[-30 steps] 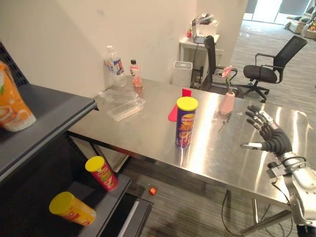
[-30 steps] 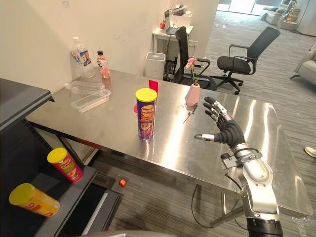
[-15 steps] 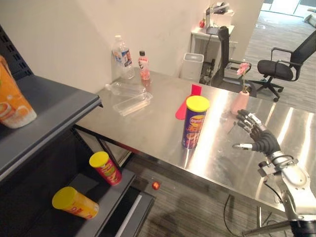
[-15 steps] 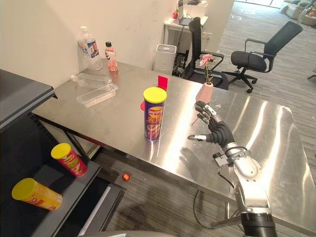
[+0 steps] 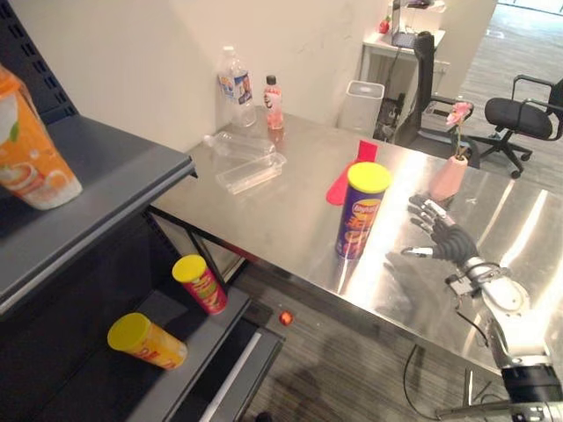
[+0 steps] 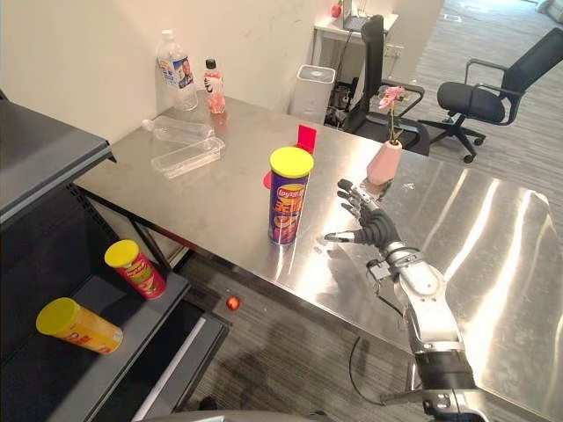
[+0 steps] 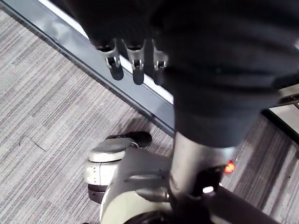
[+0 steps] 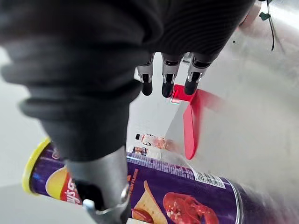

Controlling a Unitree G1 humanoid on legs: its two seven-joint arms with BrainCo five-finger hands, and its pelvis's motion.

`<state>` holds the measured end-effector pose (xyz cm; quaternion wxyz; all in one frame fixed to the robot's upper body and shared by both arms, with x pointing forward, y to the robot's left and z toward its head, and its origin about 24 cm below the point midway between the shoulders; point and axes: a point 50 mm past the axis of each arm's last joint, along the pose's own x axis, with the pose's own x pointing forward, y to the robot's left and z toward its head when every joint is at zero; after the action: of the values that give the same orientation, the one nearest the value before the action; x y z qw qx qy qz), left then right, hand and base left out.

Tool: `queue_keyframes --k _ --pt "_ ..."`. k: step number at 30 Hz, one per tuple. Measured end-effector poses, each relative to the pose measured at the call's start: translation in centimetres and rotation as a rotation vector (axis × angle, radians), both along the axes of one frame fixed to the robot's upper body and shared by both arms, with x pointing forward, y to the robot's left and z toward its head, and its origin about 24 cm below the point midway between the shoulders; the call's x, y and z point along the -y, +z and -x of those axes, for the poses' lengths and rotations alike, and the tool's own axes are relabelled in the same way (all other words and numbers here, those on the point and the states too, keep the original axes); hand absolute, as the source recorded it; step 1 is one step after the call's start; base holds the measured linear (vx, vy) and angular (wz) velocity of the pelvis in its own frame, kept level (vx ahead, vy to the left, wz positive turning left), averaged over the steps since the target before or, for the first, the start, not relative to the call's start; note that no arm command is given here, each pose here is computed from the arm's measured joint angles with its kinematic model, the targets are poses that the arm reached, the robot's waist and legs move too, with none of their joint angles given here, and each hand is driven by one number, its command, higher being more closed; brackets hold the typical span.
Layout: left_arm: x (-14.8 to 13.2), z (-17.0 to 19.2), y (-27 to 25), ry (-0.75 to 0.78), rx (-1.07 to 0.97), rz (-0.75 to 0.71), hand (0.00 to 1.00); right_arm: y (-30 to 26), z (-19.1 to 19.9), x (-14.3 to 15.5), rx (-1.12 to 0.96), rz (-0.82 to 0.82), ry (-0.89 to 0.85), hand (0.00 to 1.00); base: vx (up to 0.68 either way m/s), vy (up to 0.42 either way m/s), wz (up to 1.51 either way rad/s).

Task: Put the gum and the chips on the shelf.

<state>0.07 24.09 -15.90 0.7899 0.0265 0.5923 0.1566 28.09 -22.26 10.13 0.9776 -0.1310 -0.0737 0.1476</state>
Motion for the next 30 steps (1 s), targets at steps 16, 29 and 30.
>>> queue_keyframes --k 16,29,30 --pt "0.6 -0.6 0.0 -0.013 0.020 0.010 0.00 -0.1 -1.4 -0.7 -0.017 0.021 0.015 0.00 0.00 -0.001 0.04" --pt "1.3 -0.8 -0.2 0.000 0.028 0.023 0.00 -0.2 -2.4 -0.9 -0.023 0.025 0.023 0.00 0.00 -0.001 0.08" --pt "1.3 -0.9 -0.2 0.000 0.034 0.026 0.00 -0.3 -2.4 -0.8 -0.029 0.025 0.019 0.00 -0.02 -0.009 0.23"
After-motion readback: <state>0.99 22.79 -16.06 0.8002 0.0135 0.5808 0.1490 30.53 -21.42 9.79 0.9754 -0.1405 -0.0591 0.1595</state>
